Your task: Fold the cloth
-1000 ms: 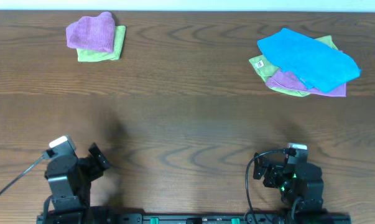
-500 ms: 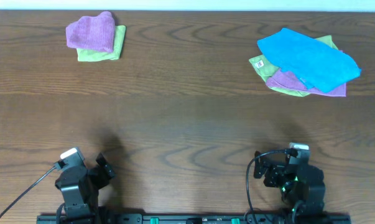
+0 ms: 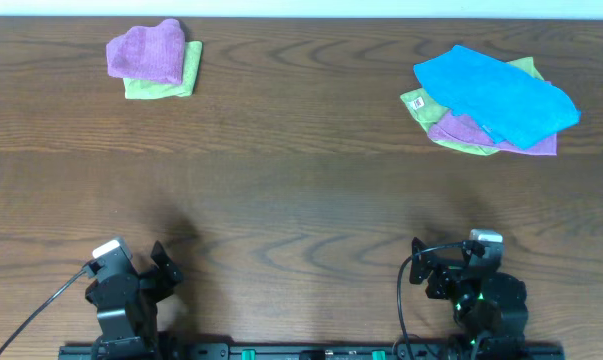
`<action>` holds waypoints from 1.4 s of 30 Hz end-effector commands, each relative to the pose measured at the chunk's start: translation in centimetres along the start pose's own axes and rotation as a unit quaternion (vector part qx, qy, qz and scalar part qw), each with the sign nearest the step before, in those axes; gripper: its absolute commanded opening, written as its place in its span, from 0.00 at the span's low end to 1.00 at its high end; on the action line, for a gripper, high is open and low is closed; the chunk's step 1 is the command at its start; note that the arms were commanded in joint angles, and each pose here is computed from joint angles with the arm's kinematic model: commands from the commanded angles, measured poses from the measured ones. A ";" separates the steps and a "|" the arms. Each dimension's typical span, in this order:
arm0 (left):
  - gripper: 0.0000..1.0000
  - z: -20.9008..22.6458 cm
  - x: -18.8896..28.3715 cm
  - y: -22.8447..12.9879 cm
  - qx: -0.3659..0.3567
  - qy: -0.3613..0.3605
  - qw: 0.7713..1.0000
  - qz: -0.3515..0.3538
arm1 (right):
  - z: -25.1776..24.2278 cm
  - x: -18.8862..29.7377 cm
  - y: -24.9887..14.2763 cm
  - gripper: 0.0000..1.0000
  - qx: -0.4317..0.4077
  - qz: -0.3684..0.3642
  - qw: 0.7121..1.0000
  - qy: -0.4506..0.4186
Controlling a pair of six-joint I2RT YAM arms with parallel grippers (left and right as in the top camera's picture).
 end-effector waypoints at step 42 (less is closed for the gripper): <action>0.95 -0.6 -1.3 -2.1 -0.017 -0.013 1.000 0.021 | -0.5 -0.2 -0.7 0.99 -0.009 0.010 1.000 -0.009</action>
Point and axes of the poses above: each gripper's point midway between its finger pads, its own x axis back along the fingers, its own z axis along the line the jaws close on, y = z × x, the point moved 2 cm from there along x, back along the fingers, and after that the axes turned 6 degrees about -x, right-handed, at the moved point
